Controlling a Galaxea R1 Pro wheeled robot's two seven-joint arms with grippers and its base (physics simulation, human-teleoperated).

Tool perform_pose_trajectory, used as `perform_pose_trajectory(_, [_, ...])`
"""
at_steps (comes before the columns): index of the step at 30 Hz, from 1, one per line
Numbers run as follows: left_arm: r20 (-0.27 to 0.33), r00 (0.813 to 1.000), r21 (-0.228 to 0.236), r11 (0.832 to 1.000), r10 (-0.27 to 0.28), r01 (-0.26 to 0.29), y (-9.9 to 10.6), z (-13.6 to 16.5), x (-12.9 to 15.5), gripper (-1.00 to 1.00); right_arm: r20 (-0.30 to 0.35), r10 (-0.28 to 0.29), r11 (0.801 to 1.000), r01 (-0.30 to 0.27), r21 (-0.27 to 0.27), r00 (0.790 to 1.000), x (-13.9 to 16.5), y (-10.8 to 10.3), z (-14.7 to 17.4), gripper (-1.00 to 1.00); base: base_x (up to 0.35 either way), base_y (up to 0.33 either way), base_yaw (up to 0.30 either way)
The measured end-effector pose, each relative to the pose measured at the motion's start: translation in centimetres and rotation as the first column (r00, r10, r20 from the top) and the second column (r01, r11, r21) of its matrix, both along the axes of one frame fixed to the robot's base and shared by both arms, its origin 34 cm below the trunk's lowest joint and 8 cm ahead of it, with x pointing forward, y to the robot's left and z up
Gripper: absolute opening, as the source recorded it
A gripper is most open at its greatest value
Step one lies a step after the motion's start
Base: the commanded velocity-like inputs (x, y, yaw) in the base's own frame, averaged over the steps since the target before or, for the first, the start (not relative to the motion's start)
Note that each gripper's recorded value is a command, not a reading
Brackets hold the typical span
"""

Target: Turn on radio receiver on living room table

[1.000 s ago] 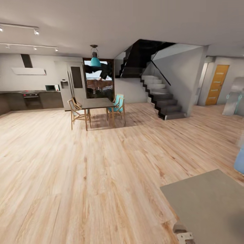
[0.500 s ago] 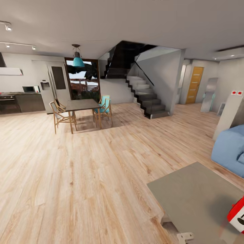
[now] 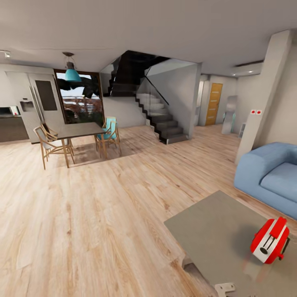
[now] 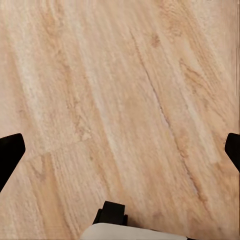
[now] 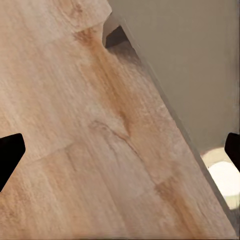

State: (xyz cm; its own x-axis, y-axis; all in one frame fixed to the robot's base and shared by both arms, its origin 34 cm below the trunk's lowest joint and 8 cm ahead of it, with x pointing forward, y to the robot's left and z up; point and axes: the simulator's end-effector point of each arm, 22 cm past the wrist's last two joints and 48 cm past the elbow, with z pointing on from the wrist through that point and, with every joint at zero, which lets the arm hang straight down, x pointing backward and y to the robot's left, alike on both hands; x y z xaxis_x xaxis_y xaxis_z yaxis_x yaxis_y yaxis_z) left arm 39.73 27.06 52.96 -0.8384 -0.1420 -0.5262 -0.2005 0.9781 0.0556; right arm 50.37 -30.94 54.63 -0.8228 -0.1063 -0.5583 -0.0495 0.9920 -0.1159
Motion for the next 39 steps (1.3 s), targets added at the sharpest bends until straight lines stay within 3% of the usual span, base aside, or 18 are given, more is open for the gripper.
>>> perform_pose_trajectory(22, [0.009, 1.000, 0.003, 1.000, 0.001, -0.002, 0.2, 0.3, 0.3, 1.00, 0.008, 0.000, 1.000, 0.000, 0.000, 1.000, 0.2, 0.0, 0.3, 1.00, 0.160, 0.212, -0.278])
perform_pose_trajectory(28, [0.011, 0.999, 0.007, 0.999, 0.042, -0.042, 1.5, 0.3, 0.1, 1.00, 0.011, 0.000, 1.000, 0.000, -0.001, 1.000, 0.3, 0.0, 0.4, 1.00, 0.284, 0.168, -0.278])
perform_pose_trajectory(39, [0.014, 0.999, 0.009, 0.999, 0.043, -0.043, 1.5, 0.4, 0.2, 1.00, 0.016, -0.009, 1.000, 0.009, 0.001, 1.000, 0.4, -0.2, 0.6, 1.00, 0.210, 0.041, -0.278])
